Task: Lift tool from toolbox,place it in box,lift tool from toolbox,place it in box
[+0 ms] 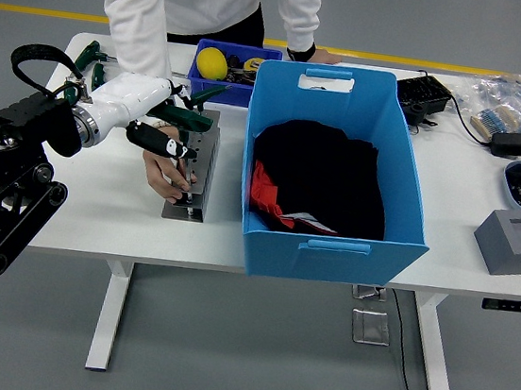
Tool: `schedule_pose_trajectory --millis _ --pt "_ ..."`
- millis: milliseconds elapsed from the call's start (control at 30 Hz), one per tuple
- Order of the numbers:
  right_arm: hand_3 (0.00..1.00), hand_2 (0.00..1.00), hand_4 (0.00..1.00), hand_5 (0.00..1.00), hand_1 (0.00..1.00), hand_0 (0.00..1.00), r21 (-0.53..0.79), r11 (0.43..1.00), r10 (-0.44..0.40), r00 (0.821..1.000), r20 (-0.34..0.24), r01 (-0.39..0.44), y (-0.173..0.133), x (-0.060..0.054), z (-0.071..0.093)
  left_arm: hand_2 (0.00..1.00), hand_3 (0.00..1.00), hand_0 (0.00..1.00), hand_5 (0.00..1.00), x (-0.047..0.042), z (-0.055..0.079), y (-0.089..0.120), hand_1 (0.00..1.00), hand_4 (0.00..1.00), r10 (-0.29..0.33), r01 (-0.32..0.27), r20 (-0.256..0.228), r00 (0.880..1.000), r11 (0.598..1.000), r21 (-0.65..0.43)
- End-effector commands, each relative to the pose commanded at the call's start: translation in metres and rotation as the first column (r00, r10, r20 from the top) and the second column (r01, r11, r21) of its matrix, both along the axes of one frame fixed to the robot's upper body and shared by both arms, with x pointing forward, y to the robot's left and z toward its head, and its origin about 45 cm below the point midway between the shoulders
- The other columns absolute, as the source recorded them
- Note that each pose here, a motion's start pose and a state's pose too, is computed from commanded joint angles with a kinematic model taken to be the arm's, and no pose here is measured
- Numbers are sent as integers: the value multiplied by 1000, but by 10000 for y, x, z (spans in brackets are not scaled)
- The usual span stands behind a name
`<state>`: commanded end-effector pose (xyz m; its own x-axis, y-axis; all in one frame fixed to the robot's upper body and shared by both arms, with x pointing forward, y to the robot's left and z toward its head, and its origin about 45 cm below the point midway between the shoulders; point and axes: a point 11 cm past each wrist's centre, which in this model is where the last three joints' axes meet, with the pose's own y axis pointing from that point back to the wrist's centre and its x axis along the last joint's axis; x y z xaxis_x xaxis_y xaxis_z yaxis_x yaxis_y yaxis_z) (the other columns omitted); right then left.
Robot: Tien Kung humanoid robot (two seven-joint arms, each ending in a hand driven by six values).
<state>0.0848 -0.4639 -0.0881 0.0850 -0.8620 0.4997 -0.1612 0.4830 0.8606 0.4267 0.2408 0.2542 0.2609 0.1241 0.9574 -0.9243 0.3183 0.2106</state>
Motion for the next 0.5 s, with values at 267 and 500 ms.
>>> schedule_pose_trajectory --millis 267,500 --pt "535 687 790 576 623 629 -2 1000 -3 1000 5 3 -11 20 9 393 540 488 607 39 6 11 439 998 5 -4 -13 1000 1000 31" --pt "535 687 790 575 623 628 -4 1000 -3 1000 6 3 -16 23 12 306 453 411 632 63 -26 46 344 998 21 -21 -19 1000 999 40"
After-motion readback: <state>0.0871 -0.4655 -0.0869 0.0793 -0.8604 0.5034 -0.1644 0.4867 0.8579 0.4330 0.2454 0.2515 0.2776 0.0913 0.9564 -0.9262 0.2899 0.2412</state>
